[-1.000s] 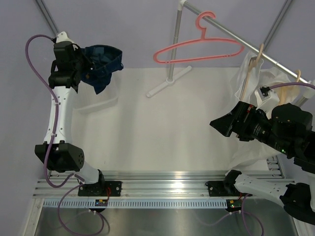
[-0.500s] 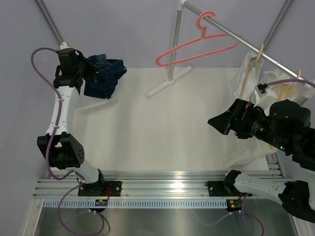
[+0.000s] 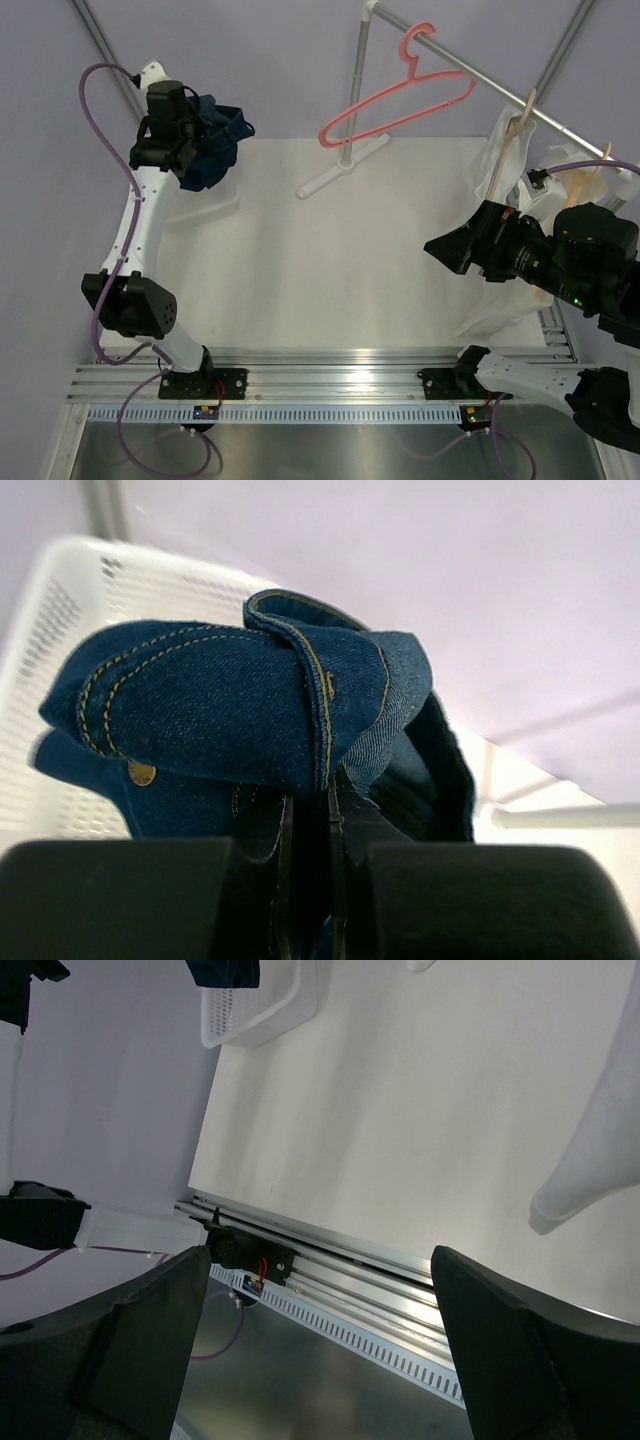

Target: Remove the skirt from the hanger

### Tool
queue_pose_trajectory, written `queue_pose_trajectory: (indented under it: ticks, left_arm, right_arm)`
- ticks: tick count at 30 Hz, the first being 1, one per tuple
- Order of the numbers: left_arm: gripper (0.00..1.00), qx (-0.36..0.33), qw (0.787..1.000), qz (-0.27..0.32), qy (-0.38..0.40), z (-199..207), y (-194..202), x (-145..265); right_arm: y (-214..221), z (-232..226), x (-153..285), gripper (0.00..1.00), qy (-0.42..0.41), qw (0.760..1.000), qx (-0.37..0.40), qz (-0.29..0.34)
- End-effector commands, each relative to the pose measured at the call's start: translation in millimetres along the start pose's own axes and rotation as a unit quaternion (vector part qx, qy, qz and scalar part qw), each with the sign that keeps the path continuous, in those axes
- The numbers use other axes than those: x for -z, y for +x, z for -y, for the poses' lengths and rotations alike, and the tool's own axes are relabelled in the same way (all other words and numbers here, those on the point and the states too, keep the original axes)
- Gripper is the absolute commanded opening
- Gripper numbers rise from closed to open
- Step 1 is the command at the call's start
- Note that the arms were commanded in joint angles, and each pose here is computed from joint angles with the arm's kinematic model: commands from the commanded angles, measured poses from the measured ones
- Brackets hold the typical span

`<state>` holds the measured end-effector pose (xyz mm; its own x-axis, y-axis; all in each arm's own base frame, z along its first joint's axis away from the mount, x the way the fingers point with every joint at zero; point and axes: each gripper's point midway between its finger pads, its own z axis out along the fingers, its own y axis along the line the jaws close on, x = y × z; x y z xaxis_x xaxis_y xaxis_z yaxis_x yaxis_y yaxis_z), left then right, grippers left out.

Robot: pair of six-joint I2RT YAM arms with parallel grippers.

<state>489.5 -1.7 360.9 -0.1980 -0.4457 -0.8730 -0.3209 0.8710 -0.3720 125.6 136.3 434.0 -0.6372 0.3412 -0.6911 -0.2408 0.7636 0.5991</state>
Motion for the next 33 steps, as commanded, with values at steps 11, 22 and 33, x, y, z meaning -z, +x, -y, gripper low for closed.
queue_pose_trajectory:
  ticks: [11, 22, 33]
  left_arm:
    - [0.00, -0.103, 0.963, 0.196, -0.155, -40, -54, -10]
    - [0.00, -0.152, 0.971, 0.140, -0.122, -35, 19, -76]
    - [0.00, -0.093, 0.985, 0.081, -0.118, -44, 66, -122]
  right_arm:
    - [57, 51, 5, 0.99, 0.102, 0.986, 0.039, -0.130]
    - [67, 53, -17, 1.00, 0.108, 0.980, 0.059, -0.154]
    - [64, 58, -21, 0.99, 0.123, 0.978, 0.078, -0.151]
